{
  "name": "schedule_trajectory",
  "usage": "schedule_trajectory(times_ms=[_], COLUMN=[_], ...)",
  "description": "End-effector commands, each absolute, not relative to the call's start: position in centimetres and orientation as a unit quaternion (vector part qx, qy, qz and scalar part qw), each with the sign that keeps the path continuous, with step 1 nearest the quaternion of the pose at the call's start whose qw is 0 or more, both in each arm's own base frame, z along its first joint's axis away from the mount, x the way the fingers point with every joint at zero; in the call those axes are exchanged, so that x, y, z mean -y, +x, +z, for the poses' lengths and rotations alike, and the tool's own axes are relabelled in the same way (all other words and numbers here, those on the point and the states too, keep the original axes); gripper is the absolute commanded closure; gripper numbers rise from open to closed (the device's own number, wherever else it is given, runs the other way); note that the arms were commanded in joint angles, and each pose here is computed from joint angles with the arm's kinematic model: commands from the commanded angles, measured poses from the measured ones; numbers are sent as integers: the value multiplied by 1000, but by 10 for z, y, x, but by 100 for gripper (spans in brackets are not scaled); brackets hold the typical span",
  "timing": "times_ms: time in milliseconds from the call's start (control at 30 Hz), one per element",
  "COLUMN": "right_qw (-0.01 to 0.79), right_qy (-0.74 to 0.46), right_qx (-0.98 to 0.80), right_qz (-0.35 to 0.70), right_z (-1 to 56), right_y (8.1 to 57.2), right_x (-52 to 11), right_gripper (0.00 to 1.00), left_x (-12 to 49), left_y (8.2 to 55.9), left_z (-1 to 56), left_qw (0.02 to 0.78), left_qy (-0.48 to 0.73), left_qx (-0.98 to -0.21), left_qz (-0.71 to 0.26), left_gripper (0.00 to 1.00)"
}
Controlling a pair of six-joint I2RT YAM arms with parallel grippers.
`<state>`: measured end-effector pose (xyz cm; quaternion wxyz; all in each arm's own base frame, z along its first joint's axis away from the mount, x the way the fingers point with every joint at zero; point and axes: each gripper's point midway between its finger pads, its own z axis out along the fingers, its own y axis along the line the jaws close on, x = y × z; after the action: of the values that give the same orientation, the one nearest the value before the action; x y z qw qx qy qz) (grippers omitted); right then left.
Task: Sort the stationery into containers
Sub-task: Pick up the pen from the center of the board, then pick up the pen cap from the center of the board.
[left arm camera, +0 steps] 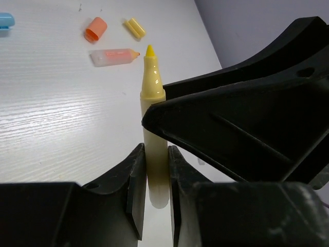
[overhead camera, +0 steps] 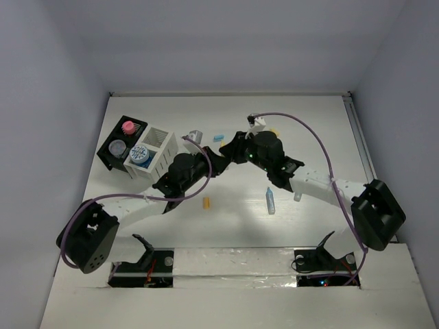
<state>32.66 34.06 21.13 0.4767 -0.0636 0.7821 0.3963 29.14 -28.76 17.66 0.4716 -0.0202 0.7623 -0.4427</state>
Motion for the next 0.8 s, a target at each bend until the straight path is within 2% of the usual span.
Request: schedule_trajectory(times_ms=[0, 67, 100, 133, 233, 367, 667, 767], right_qw=[495, 502, 504, 508, 496, 495, 445, 450], right_qy=[-58, -56, -56, -51, -38, -16, 89, 116], right_qx=[-752, -753, -755, -755, -755, -760, -848, -851], right_qz=[431, 421, 417, 412, 427, 421, 273, 245], right_z=[244, 247, 249, 250, 258, 254, 156, 149], right_y=[319, 321, 320, 324, 330, 343, 412, 434], right_x=[-344, -340, -337, -331, -310, -275, -177, -157], right_gripper=[85, 67, 55, 47, 35, 32, 32, 32], left_x=[294, 290, 287, 284, 270, 258, 246, 245], left_y=[291, 289, 286, 286, 280, 271, 258, 257], left_z=[211, 209, 217, 217, 210, 214, 226, 226], left_qw=[501, 503, 511, 517, 518, 531, 554, 559], left_qy=[0, 5, 8, 15, 18, 31, 68, 70], left_qx=[-727, -733, -728, -729, -745, -743, -731, -727], left_qz=[-469, -458, -458, -448, -420, -406, -392, -393], left_gripper=[100, 100, 100, 100, 100, 100, 100, 100])
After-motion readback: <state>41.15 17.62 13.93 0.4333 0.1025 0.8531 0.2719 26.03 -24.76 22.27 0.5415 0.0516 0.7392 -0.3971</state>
